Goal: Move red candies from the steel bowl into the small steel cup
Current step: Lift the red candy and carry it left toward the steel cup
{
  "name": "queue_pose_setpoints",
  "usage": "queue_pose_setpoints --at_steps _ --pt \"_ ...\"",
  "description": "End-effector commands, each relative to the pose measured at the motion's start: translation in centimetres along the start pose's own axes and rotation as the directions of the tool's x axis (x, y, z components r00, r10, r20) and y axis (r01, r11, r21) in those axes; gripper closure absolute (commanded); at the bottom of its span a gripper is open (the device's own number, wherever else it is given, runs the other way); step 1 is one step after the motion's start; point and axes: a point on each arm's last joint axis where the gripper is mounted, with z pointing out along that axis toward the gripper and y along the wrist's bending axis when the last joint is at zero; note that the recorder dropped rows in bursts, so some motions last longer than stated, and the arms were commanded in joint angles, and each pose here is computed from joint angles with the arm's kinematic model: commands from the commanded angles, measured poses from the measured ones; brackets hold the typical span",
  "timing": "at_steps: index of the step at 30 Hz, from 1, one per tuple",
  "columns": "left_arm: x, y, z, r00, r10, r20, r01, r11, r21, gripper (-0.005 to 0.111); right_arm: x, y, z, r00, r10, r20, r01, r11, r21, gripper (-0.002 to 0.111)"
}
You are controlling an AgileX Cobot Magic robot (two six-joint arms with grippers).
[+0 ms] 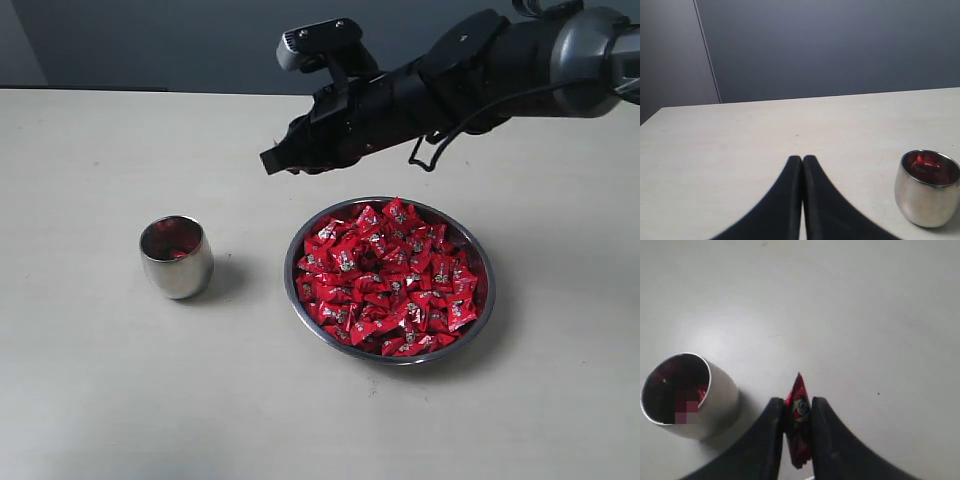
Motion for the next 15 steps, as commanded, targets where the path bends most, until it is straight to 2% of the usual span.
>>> queue_pose_setpoints --at_steps 1,15 --pt "0.1 0.0 0.0 1.000 0.000 0.005 0.000 1.000 -0.001 0.106 -1.2 0.8 1.1 1.000 0.000 0.019 0.001 0.999 -0.050 0.109" --pt "0.1 0.0 0.0 1.000 0.000 0.005 0.000 1.000 -0.001 0.106 -1.2 6.6 4.3 0.996 -0.085 -0.019 0.079 0.974 -0.212 0.109"
